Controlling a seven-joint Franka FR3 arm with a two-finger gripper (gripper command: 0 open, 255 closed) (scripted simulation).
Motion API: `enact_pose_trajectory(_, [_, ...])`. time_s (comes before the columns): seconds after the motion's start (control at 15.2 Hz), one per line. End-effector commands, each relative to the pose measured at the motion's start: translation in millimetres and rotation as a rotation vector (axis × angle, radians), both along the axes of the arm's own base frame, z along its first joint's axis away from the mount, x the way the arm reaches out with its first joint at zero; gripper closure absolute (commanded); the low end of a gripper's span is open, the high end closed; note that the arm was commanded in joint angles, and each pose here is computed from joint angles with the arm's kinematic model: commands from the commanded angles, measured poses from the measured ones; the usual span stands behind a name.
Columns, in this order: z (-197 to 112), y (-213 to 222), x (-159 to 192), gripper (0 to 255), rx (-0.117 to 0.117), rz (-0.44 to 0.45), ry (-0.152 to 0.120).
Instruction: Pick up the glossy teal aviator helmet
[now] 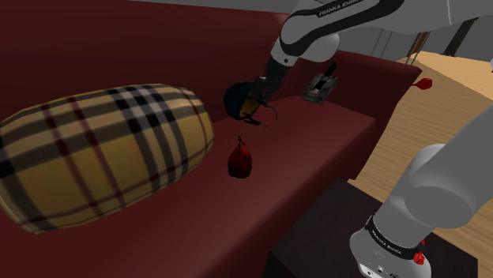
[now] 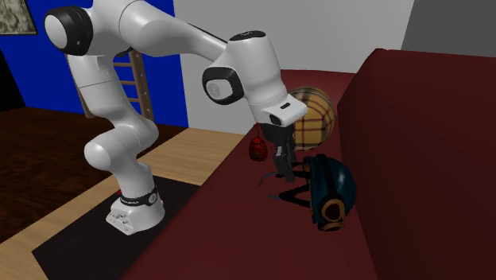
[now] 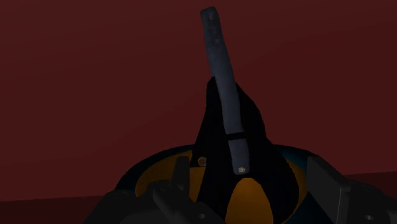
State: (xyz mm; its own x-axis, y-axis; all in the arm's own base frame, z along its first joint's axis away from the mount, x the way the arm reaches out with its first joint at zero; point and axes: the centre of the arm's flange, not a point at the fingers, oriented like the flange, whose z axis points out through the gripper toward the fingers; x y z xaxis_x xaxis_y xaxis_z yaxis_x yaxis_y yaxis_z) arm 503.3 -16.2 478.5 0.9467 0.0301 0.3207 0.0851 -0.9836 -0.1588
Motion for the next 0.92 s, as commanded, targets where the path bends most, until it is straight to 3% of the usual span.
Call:
enact_pose_trajectory(0.0, [10.5,-0.2,-0.7,255,0.000,0.000,-0.001])
enact_pose_trajectory(0.86, [69.4,-0.2,-0.7,255,0.000,0.000,-0.001])
